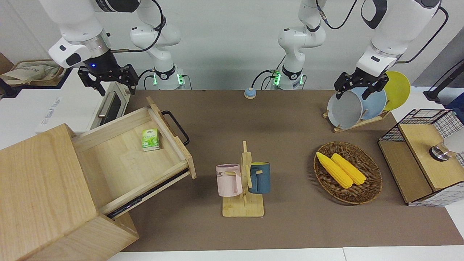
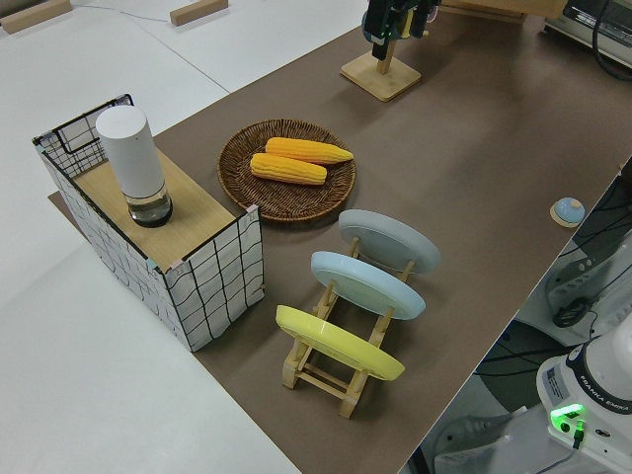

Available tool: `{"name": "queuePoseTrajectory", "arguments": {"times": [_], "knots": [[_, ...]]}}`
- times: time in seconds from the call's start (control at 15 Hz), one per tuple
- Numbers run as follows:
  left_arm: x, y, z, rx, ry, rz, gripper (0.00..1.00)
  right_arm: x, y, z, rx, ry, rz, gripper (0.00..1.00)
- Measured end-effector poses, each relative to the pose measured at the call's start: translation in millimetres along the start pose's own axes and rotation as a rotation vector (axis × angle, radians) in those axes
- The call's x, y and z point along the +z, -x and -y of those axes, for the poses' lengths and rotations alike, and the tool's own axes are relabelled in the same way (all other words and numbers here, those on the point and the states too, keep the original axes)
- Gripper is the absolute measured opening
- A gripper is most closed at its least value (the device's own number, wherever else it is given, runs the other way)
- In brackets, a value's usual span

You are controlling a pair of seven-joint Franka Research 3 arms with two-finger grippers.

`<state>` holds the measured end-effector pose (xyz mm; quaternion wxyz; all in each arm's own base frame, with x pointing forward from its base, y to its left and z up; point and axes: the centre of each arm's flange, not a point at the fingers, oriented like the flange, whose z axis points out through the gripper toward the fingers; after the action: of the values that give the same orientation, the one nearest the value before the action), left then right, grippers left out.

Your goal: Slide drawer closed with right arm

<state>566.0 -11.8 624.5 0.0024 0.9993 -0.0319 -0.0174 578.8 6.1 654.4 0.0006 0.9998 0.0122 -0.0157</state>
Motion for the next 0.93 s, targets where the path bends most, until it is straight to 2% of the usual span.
{"name": "queuePoseTrajectory", "arguments": {"times": [0.13, 0.2, 0.33, 0.8, 0.93], "knots": [[0.0, 0.0, 0.0, 0.000, 0.000, 0.000, 1.00, 0.0, 0.0, -0.8, 0.001, 0.000, 0.000, 0.97], [0.0, 0.0, 0.0, 0.000, 0.000, 0.000, 1.00, 0.0, 0.0, -0.8, 0.001, 0.000, 0.000, 0.90], [0.0, 0.0, 0.0, 0.000, 0.000, 0.000, 1.00, 0.0, 0.0, -0.8, 0.001, 0.000, 0.000, 0.68], [0.0, 0.0, 0.0, 0.000, 0.000, 0.000, 1.00, 0.7, 1.0, -2.0, 0.003, -0.001, 0.009, 0.03], [0.0, 0.0, 0.0, 0.000, 0.000, 0.000, 1.00, 0.8, 1.1, -3.9, 0.007, -0.001, 0.009, 0.01]]}}
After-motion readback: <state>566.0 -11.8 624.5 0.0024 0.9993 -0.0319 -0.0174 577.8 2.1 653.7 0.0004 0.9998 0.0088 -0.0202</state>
